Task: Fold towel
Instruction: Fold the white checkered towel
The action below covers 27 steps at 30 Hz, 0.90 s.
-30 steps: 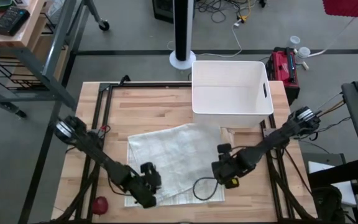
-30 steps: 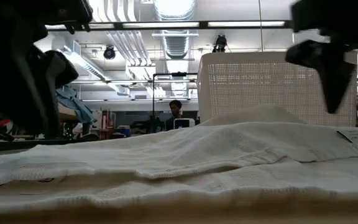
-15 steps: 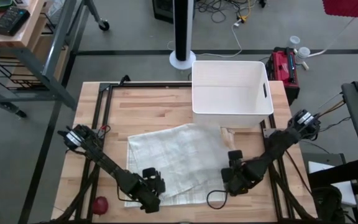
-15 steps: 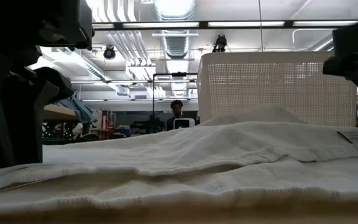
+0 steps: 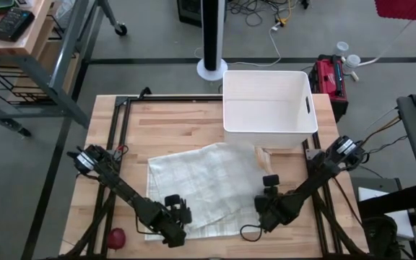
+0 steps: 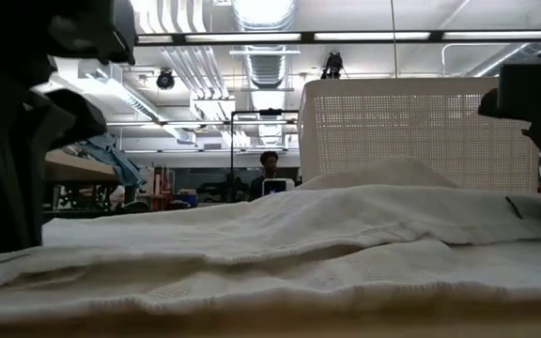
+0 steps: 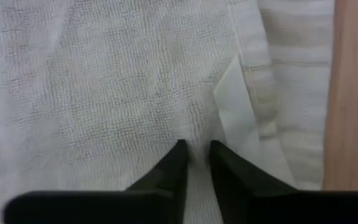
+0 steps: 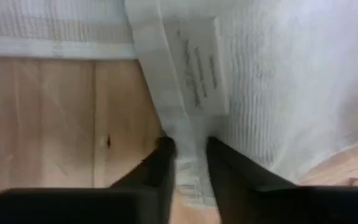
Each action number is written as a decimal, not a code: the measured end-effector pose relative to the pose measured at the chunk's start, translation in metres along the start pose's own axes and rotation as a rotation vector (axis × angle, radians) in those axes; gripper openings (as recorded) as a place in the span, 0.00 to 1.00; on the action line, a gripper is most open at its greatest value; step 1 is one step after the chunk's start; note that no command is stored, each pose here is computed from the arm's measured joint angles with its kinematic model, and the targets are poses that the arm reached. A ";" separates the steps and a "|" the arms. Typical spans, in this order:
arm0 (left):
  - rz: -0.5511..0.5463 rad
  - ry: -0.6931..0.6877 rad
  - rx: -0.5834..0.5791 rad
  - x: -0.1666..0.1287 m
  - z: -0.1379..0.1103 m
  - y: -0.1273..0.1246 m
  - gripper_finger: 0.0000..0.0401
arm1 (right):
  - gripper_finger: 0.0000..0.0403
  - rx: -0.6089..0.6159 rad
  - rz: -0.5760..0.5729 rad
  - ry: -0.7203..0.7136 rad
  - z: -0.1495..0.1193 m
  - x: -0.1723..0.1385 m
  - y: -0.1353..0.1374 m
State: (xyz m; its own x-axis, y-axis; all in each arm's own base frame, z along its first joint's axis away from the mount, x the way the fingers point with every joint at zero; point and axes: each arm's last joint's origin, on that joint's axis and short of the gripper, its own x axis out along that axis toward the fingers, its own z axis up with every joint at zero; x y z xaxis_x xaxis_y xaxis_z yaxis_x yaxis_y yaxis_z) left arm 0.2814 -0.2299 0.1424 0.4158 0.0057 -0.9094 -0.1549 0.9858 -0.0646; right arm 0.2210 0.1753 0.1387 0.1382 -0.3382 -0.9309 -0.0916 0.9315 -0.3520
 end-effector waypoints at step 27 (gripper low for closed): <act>0.138 -0.006 0.015 -0.029 0.012 -0.003 0.00 | 0.10 0.006 0.074 -0.002 0.006 -0.021 0.006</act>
State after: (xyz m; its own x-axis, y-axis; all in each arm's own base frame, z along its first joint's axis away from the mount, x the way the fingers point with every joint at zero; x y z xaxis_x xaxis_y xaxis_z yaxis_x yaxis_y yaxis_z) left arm 0.2802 -0.2310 0.1742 0.3969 0.1429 -0.9067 -0.1979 0.9779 0.0675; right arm 0.2237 0.1887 0.1568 0.1334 -0.2677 -0.9542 -0.0961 0.9548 -0.2813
